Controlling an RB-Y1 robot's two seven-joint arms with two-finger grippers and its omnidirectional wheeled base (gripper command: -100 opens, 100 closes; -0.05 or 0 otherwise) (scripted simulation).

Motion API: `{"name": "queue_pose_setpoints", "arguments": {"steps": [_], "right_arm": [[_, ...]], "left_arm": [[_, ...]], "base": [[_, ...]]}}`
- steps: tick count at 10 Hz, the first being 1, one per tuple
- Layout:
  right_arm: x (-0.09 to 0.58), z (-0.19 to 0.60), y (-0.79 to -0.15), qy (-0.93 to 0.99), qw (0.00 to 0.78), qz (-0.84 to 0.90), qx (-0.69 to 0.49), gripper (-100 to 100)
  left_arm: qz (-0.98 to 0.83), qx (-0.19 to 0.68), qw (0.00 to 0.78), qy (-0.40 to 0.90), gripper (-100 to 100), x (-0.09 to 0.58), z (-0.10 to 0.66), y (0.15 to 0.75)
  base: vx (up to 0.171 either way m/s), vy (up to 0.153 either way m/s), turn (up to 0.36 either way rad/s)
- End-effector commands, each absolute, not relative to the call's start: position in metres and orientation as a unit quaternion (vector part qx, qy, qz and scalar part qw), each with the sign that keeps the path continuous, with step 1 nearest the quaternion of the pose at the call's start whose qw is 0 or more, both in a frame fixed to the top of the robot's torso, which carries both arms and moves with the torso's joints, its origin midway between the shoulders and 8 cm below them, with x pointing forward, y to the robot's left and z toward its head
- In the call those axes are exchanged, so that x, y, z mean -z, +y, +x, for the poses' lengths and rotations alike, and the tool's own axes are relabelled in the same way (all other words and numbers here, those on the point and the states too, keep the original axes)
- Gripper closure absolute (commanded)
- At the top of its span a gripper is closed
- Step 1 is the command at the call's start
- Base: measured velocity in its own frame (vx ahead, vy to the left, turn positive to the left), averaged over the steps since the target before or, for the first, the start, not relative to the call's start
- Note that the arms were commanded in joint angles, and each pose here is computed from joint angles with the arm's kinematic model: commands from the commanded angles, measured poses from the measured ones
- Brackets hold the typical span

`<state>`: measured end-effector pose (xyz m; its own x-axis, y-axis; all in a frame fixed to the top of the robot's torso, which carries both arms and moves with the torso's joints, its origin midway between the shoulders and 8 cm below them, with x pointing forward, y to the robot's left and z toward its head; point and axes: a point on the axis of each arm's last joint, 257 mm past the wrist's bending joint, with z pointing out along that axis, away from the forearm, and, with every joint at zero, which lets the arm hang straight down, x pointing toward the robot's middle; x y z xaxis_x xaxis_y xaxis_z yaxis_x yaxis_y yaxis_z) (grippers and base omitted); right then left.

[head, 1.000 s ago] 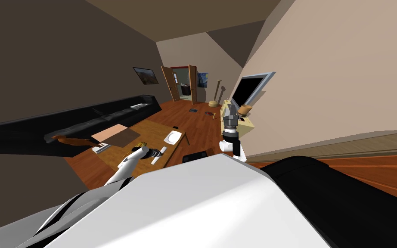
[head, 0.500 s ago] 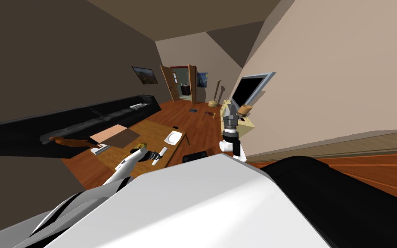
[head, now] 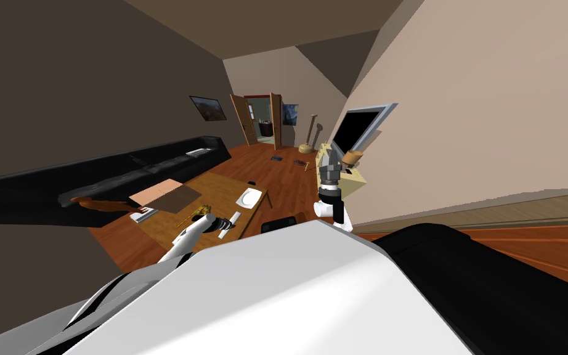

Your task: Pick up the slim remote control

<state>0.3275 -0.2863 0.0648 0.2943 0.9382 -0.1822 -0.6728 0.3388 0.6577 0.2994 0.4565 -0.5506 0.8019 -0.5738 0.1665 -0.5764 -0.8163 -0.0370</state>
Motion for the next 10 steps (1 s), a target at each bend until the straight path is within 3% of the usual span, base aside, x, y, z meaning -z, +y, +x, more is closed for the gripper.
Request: {"name": "queue_pose_setpoints", "arguments": {"steps": [1, 5, 6, 7, 9, 10], "right_arm": [[-0.065, 0.328, -0.286, 0.280, 0.769, 0.237, -0.524, 0], [-0.065, 0.328, -0.286, 0.280, 0.769, 0.237, -0.524, 0], [-0.065, 0.328, -0.286, 0.280, 0.769, 0.237, -0.524, 0], [-0.065, 0.328, -0.286, 0.280, 0.769, 0.237, -0.524, 0], [-0.065, 0.328, -0.286, 0.280, 0.769, 0.237, -0.524, 0], [-0.065, 0.328, -0.286, 0.280, 0.769, 0.237, -0.524, 0]], "left_arm": [[0.949, -0.085, 0.008, -0.303, 100, 0.551, 0.299, 0.457], [0.949, -0.085, 0.009, -0.303, 100, 0.551, 0.299, 0.455], [0.949, -0.085, 0.009, -0.303, 0, 0.551, 0.299, 0.455], [0.949, -0.085, 0.008, -0.302, 100, 0.538, 0.305, 0.466], [0.949, -0.086, 0.006, -0.303, 100, 0.533, 0.306, 0.469], [0.949, -0.085, 0.007, -0.303, 0, 0.532, 0.306, 0.469]], "base": [[0.000, 0.000, 0.000], [0.000, 0.000, 0.000], [0.000, 0.000, 0.000], [-0.034, -0.029, -0.013], [-0.045, -0.034, -0.003], [0.000, 0.000, 0.000]]}}
